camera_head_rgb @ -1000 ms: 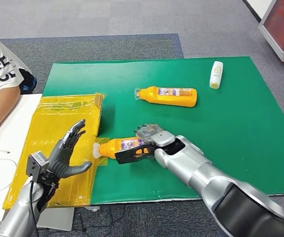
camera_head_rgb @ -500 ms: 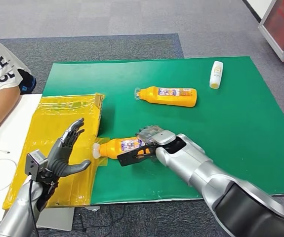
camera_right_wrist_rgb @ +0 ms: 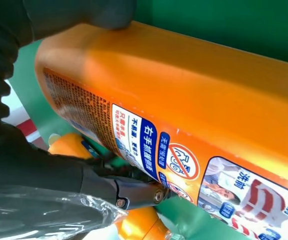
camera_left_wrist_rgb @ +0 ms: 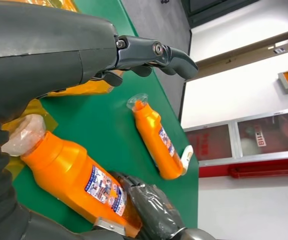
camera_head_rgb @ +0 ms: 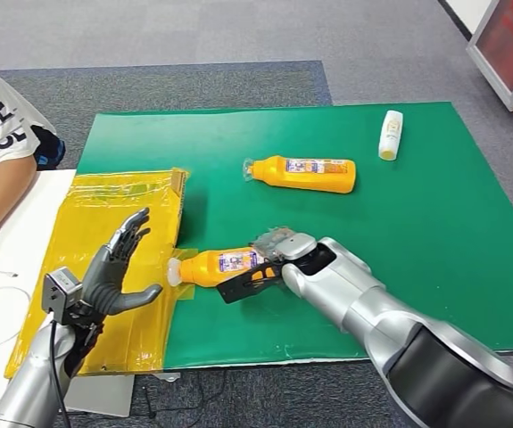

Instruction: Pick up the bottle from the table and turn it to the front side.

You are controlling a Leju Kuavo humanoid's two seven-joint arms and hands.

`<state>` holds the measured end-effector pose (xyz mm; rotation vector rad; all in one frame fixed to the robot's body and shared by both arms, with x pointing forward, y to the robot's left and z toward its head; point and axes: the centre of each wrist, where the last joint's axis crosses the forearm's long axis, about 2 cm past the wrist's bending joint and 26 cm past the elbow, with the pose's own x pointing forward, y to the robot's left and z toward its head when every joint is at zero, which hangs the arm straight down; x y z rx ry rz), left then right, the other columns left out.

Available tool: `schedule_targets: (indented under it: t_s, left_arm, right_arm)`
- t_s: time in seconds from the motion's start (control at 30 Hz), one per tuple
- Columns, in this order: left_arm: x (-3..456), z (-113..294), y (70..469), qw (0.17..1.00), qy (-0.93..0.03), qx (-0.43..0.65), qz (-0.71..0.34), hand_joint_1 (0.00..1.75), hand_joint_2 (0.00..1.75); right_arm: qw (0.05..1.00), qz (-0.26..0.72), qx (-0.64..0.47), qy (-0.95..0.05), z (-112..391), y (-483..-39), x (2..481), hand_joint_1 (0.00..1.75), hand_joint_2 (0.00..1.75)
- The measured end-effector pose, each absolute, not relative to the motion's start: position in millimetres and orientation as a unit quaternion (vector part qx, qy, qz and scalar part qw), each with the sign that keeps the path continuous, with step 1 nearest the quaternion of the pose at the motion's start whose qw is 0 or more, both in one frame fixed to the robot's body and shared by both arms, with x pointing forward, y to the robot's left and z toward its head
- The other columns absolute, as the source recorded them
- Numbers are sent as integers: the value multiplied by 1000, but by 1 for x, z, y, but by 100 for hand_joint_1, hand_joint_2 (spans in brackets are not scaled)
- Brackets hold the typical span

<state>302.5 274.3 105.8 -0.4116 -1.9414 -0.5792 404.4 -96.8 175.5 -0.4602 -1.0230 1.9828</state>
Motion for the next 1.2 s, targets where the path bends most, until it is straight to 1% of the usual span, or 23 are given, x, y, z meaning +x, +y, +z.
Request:
schedule_targets:
  t_s: [0.47, 0.57, 0.73, 0.83, 0.97, 1.07, 1.2]
  left_arm:
    - [306, 109, 275, 504, -812, -171, -240, 0, 175]
    - [306, 109, 275, 504, -812, -172, -240, 0, 175]
    - [306, 109, 275, 503, -811, -174, -240, 0, 175]
    - [305, 109, 274, 500, -812, -179, -239, 0, 175]
    - [302, 104, 277, 496, -814, -187, -237, 0, 175]
    - [298, 100, 279, 498, -813, -189, -237, 0, 175]
    - [296, 97, 281, 500, -811, -189, -237, 0, 175]
  right_arm:
    - [428, 778, -182, -422, 175, -99, 407, 175, 175]
    - [448, 761, -163, -441, 174, -103, 407, 175, 175]
    - [499, 712, -105, -483, 169, -122, 412, 175, 175]
    - [552, 649, -18, -523, 158, -152, 416, 175, 175]
    - [610, 527, 98, -583, 128, -218, 410, 175, 175]
    - [632, 453, 143, -613, 109, -262, 399, 175, 175]
    - [648, 399, 158, -629, 98, -301, 385, 175, 175]
